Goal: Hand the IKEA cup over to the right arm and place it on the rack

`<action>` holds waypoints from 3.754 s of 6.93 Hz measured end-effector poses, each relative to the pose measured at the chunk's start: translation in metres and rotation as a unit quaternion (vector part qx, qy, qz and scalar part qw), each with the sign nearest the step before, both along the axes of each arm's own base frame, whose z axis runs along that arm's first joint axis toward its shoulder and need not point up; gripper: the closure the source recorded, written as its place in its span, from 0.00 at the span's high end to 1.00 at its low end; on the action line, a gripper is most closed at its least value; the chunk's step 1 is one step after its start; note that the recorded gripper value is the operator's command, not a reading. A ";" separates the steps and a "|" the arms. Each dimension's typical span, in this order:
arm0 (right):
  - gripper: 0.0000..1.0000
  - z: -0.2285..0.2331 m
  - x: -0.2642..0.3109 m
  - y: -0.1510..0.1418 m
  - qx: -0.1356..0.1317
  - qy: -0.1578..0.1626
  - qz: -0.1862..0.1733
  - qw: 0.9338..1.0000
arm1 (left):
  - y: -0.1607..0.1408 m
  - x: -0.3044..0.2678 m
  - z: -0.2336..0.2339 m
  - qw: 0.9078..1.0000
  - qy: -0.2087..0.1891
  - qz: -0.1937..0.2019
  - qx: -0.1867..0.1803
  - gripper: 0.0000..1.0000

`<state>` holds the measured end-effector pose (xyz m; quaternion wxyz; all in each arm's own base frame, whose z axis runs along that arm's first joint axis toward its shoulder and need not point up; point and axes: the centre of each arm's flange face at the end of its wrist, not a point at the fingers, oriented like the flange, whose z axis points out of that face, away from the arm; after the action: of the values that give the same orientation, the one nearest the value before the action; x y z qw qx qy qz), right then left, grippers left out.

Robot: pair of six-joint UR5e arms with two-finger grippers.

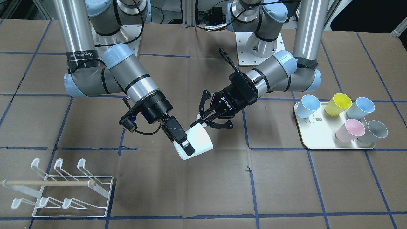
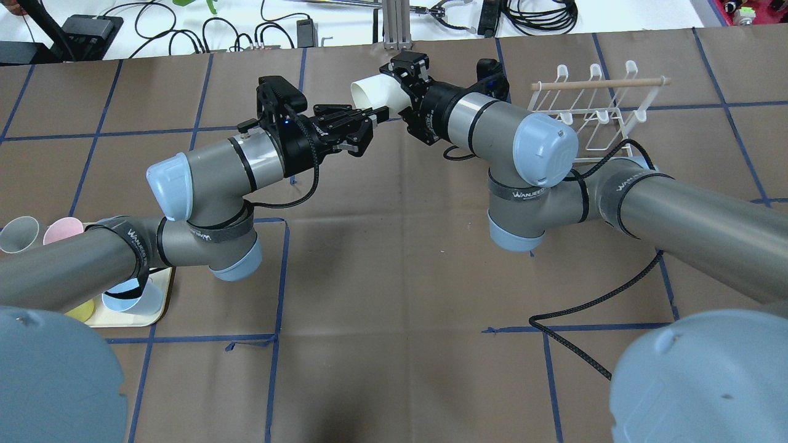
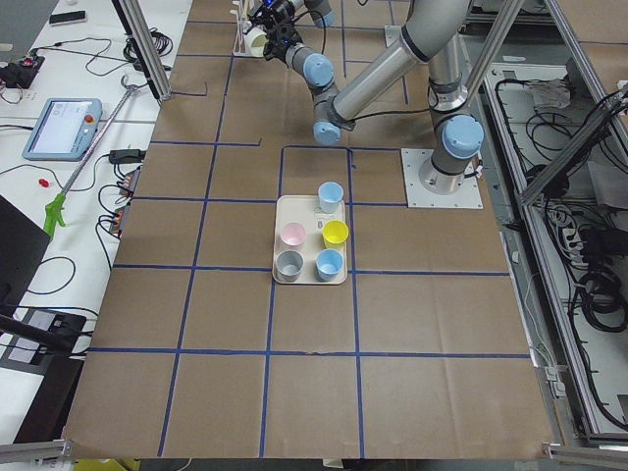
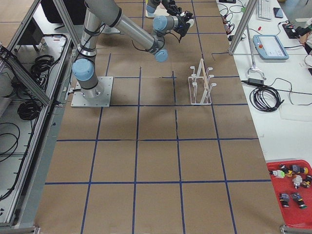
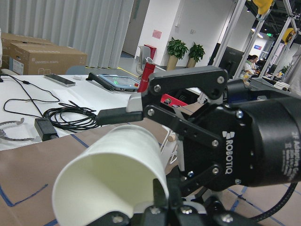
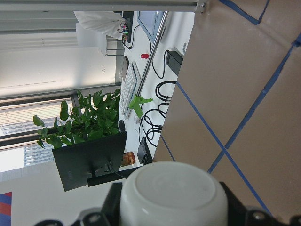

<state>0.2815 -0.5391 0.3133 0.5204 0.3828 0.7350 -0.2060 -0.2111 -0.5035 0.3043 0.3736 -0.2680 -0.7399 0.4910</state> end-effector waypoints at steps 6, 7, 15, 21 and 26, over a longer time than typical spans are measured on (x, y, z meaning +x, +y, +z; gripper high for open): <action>0.33 0.001 0.000 0.000 0.000 -0.001 0.004 1.000 | 0.000 0.000 0.005 1.000 0.001 0.008 0.000 0.93; 0.32 0.000 0.001 -0.001 0.000 -0.002 0.005 1.000 | 0.001 0.002 0.007 1.000 0.004 0.010 0.001 0.98; 0.23 0.013 -0.066 -0.037 -0.059 0.053 -0.031 0.996 | 0.008 0.113 0.022 0.978 -0.013 0.189 0.082 0.98; 0.15 0.030 -0.174 -0.066 -0.291 0.443 0.018 0.848 | -0.044 0.064 0.075 0.845 -0.244 0.305 0.366 0.99; 0.15 -0.014 -0.233 -0.096 -0.381 0.574 0.001 0.724 | -0.039 0.078 0.171 0.751 -0.325 0.310 0.483 0.99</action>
<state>0.0488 -0.6353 0.2989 0.1009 -0.0404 0.7534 -0.6485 -0.1327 -0.5424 0.4749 0.0172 0.0490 -0.9978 0.0402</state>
